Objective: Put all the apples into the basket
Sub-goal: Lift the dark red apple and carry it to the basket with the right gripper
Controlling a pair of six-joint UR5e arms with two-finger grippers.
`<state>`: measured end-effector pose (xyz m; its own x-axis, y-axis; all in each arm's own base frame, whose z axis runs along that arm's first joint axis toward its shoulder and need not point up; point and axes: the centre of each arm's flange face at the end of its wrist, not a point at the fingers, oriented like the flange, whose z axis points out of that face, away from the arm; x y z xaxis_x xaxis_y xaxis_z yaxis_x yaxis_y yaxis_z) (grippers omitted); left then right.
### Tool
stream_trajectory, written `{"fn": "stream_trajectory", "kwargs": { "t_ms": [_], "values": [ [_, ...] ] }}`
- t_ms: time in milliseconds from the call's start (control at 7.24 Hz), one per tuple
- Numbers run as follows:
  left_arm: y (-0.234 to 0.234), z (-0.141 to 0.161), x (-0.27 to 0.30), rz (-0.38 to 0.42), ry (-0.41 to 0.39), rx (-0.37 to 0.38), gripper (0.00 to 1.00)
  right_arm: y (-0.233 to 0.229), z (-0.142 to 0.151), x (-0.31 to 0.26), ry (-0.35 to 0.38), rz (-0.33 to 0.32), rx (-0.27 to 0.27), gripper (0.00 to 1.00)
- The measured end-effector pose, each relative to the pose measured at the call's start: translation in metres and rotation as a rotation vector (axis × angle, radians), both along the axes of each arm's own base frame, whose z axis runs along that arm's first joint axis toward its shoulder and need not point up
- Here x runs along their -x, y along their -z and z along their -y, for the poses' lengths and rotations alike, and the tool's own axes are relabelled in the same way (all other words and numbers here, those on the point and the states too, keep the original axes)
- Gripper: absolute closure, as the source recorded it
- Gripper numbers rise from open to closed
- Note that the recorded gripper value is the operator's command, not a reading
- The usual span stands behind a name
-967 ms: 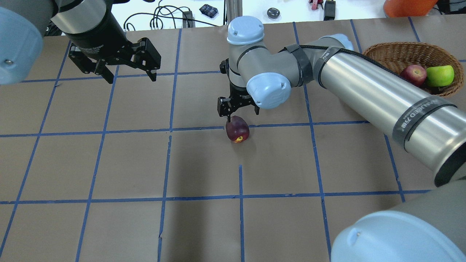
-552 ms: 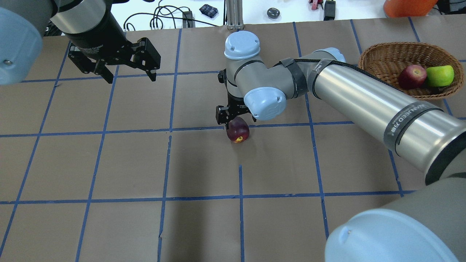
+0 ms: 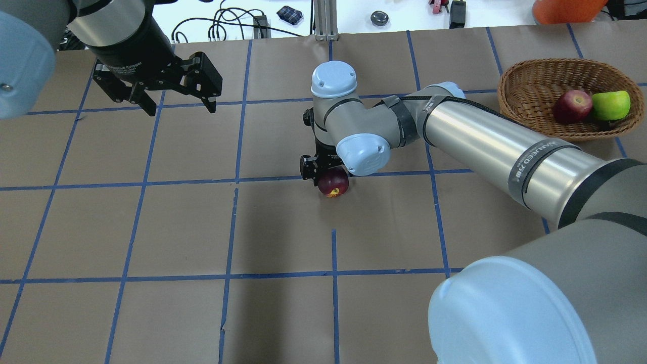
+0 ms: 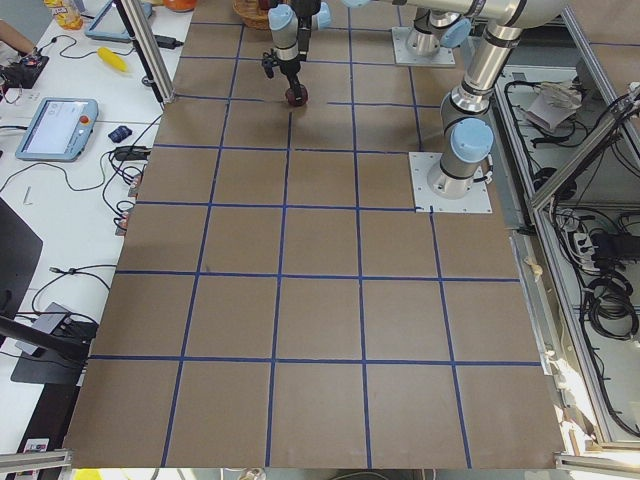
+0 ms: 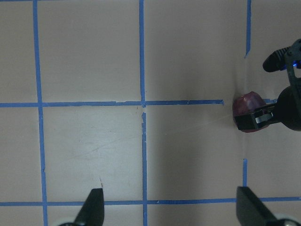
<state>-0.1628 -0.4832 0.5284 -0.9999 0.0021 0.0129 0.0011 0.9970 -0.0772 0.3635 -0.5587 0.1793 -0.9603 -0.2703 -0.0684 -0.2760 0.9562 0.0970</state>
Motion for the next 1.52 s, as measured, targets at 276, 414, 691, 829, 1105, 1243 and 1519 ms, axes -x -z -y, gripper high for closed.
{"fn": "stream_trajectory", "kwargs": {
  "t_ms": [276,414,691,829,1105,1243,1519],
  "values": [
    [0.0,0.0,0.0,0.001,0.0,0.0,0.0,-0.006,0.007,0.005,0.046,-0.002,0.014,1.0],
    [0.0,0.0,0.0,0.001,0.0,0.0,0.0,-0.025,0.018,0.019,0.105,-0.003,0.032,1.0],
    [0.0,0.0,0.0,0.0,-0.001,-0.001,0.0,-0.1,0.079,0.113,0.278,-0.012,0.045,1.0],
    [0.0,0.0,0.0,0.001,-0.001,-0.001,0.0,-0.139,0.113,0.184,0.352,-0.021,0.047,1.0],
    [0.0,0.0,0.0,0.002,-0.001,-0.001,0.0,-0.174,0.151,0.312,0.388,-0.101,0.075,1.0],
    [0.0,0.0,-0.001,0.003,-0.001,-0.001,0.0,-0.171,0.16,0.361,0.392,-0.146,0.086,1.0],
    [0.0,0.0,0.0,0.002,-0.001,-0.001,0.0,-0.133,0.177,0.426,0.383,-0.18,0.095,1.0]
  ]
}}
